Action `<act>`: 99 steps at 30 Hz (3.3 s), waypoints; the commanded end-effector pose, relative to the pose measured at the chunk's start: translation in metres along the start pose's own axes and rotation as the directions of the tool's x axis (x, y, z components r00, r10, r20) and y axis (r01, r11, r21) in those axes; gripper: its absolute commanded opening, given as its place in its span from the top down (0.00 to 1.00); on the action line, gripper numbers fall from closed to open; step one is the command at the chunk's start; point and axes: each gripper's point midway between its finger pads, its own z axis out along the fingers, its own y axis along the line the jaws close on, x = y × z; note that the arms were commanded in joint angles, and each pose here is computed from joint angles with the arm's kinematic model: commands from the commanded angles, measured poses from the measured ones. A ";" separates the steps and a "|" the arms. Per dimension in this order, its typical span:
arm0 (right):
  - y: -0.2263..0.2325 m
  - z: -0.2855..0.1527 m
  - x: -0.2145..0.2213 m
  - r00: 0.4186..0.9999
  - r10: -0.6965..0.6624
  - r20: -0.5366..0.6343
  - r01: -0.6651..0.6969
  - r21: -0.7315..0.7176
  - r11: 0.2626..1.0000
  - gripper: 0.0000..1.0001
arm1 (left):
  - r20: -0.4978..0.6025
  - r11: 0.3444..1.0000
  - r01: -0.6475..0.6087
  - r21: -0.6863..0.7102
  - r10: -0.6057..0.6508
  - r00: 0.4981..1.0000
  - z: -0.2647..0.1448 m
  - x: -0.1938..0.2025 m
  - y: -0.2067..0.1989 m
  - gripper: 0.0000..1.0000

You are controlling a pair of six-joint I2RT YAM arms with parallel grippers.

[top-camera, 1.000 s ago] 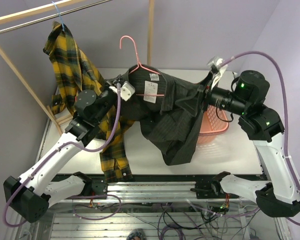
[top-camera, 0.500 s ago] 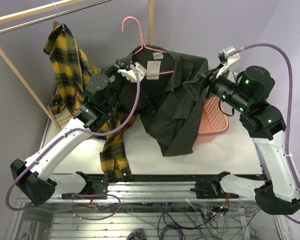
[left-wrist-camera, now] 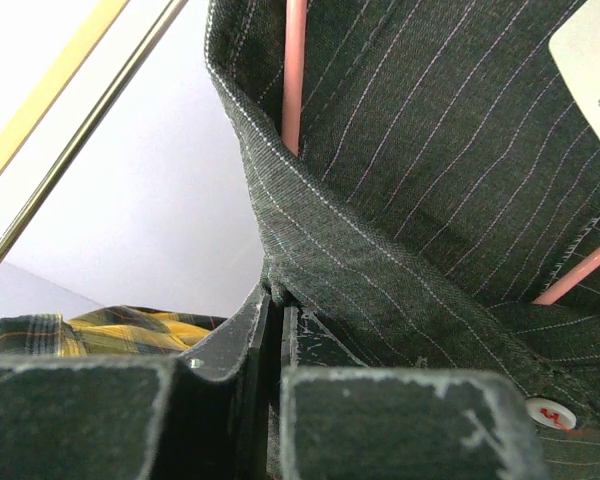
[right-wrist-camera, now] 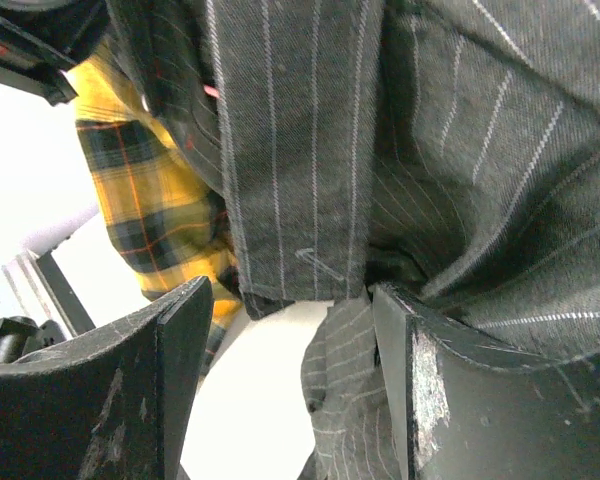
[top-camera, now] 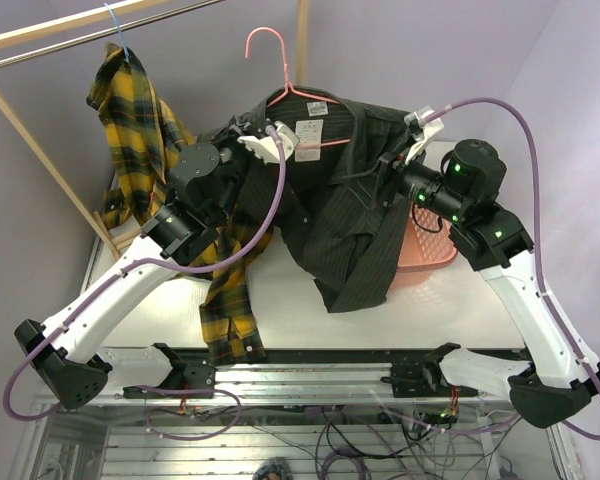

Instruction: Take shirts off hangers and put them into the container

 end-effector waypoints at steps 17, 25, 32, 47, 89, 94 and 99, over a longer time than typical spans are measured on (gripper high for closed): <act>-0.002 0.036 0.019 0.998 0.059 -0.001 -0.059 0.030 0.998 0.88 | 0.009 0.997 0.040 -0.071 -0.039 0.999 -0.011 -0.013 0.019 0.93; -0.031 -0.009 0.005 0.999 0.042 0.018 -0.045 0.262 0.964 1.00 | -0.063 0.999 0.013 -0.036 -0.015 0.998 -0.015 0.018 -0.010 0.93; -0.061 -0.060 -0.010 1.000 0.003 -0.013 0.003 0.490 0.872 1.00 | -0.138 0.998 -0.045 -0.041 0.039 0.990 -0.019 0.042 -0.020 0.93; -0.102 -0.121 -0.077 0.990 -0.139 -0.009 0.096 0.764 0.638 1.00 | -0.157 0.986 -0.150 -0.068 0.137 0.978 -0.056 0.066 -0.005 0.93; -0.052 -0.070 -0.038 0.990 -0.080 -0.113 0.122 0.447 0.886 1.00 | -0.027 0.991 -0.095 0.089 0.098 0.995 -0.153 0.021 0.088 0.93; -0.033 -0.059 -0.037 0.991 -0.073 -0.114 0.108 0.340 0.934 0.80 | -0.005 0.980 -0.078 0.182 0.080 0.997 -0.149 0.020 0.064 0.93; -0.012 -0.073 -0.058 0.995 -0.084 -0.057 0.097 0.266 0.959 0.52 | 0.030 0.973 -0.056 0.223 0.051 0.998 -0.133 0.020 0.033 0.93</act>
